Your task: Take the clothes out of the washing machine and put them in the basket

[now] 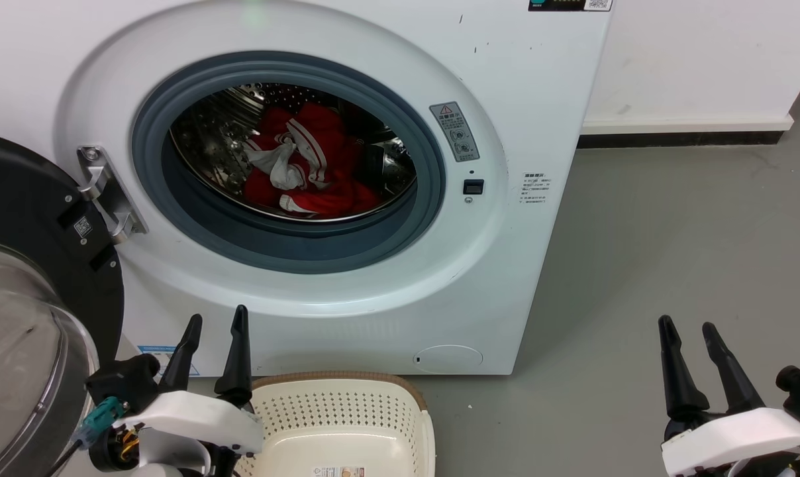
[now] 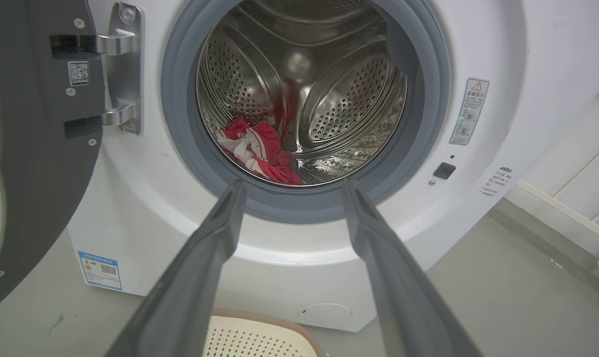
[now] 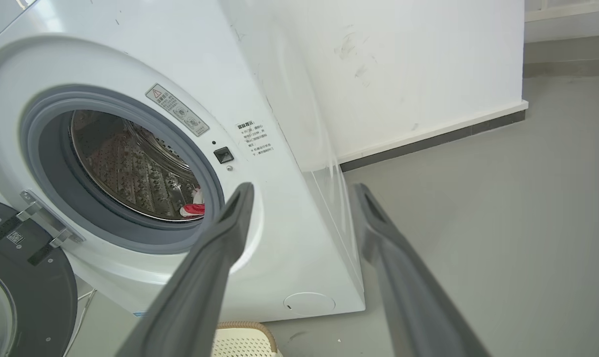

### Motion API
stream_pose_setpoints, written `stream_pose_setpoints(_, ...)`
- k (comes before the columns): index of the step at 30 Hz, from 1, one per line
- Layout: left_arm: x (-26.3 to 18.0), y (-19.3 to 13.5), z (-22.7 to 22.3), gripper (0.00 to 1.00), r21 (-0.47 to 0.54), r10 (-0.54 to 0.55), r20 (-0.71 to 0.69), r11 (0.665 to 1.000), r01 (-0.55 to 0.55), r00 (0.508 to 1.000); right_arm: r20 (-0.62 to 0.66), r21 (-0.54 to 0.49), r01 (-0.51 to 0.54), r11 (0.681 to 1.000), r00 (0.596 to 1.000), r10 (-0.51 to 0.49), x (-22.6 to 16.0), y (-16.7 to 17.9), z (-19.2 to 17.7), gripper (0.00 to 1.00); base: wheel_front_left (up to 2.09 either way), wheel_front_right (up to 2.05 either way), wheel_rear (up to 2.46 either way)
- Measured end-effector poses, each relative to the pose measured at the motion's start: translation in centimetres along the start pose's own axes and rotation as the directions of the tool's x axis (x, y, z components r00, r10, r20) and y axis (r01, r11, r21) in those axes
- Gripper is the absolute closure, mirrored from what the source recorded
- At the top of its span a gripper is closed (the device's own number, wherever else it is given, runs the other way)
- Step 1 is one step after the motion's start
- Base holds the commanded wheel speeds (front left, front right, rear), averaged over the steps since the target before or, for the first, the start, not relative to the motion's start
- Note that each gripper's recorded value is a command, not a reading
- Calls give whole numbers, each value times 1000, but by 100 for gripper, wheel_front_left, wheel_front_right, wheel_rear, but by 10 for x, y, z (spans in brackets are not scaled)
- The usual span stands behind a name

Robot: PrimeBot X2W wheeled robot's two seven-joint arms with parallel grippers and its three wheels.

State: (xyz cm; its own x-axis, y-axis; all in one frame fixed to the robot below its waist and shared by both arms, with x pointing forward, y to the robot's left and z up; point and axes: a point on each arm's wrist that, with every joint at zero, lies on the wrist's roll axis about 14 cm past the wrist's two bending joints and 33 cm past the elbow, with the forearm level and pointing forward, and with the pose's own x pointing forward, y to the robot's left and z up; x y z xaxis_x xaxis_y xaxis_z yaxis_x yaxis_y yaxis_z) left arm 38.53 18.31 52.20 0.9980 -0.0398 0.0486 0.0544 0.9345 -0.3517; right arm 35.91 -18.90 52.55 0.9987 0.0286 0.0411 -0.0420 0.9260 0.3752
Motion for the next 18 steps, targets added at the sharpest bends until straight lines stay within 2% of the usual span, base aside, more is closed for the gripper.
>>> stream_pose_setpoints(18,-1,-5,4,0,199,-25,26,980,19,999,7,-188,-11,982,1000,12,-4,3,3,0,0,0,0)
